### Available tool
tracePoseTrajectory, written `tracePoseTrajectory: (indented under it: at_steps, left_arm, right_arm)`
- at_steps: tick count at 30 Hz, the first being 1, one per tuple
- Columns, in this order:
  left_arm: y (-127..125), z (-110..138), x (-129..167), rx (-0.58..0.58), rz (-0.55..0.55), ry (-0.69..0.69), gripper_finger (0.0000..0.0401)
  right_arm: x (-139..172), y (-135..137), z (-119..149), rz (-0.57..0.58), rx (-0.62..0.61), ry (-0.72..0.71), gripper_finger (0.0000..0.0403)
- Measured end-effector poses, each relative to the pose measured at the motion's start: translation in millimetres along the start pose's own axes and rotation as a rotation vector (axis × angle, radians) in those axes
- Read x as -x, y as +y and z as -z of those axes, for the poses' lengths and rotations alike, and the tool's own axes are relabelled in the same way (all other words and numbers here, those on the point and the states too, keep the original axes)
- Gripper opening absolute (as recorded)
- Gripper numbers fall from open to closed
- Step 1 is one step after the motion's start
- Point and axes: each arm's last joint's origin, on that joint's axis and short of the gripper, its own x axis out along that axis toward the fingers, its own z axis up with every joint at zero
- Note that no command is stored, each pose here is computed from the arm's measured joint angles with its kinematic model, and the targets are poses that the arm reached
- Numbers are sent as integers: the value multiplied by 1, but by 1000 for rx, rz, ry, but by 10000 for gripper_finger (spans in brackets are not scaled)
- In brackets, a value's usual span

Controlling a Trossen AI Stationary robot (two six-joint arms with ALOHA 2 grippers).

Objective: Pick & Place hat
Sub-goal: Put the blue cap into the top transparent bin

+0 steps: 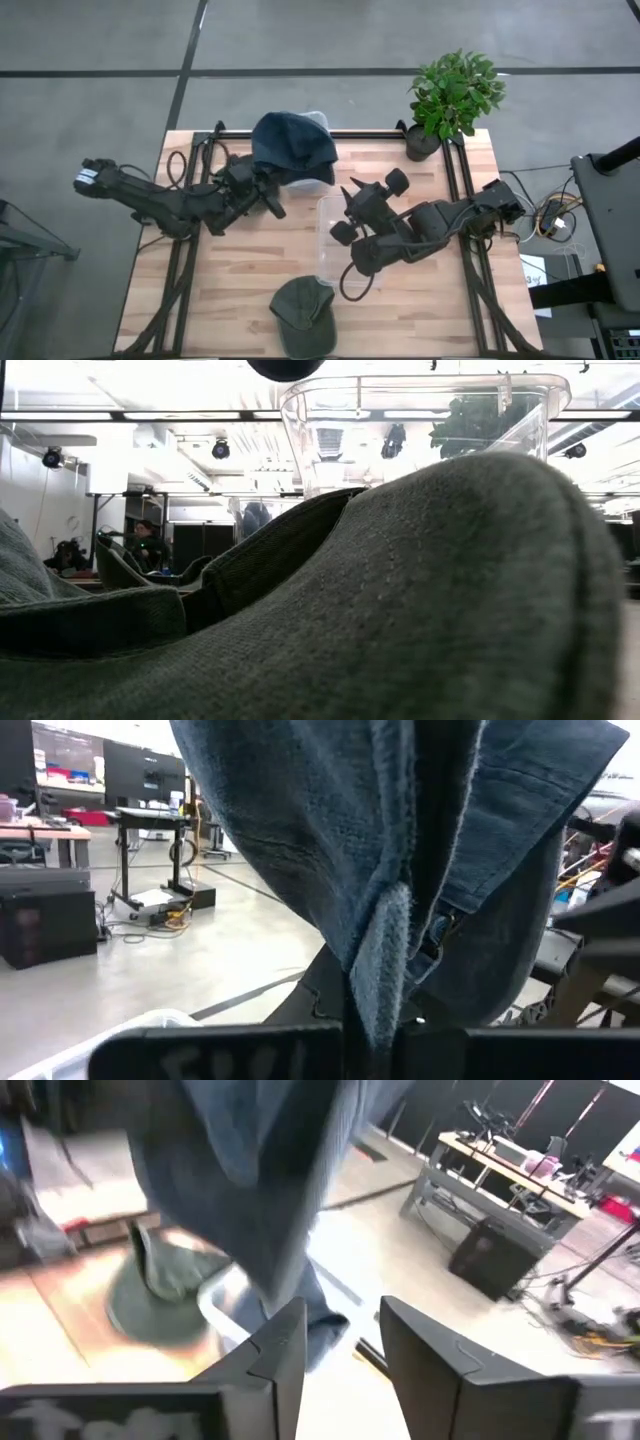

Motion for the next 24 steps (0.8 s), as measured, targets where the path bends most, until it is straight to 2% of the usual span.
tracePoseTrajectory:
  at_steps: [3,7,10,15,21,24]
  left_arm:
    - [7,-11,5,21,11,-20,5]
    - [18,-31,14,105,145,-61,5]
    - [28,-46,23,225,247,-82,5]
    - [44,-59,36,446,386,-45,5]
    - [57,-62,46,665,449,69,5]
    - [61,-63,48,714,450,99,5]
  right_arm:
    - [1,-9,9,14,49,61,140]
    - [1,-19,16,30,12,118,150]
    - [2,-24,19,11,83,131,152]
    - [1,-27,32,60,181,114,153]
    - [-6,-24,56,162,329,34,147]
    - [-9,-24,71,175,355,44,140]
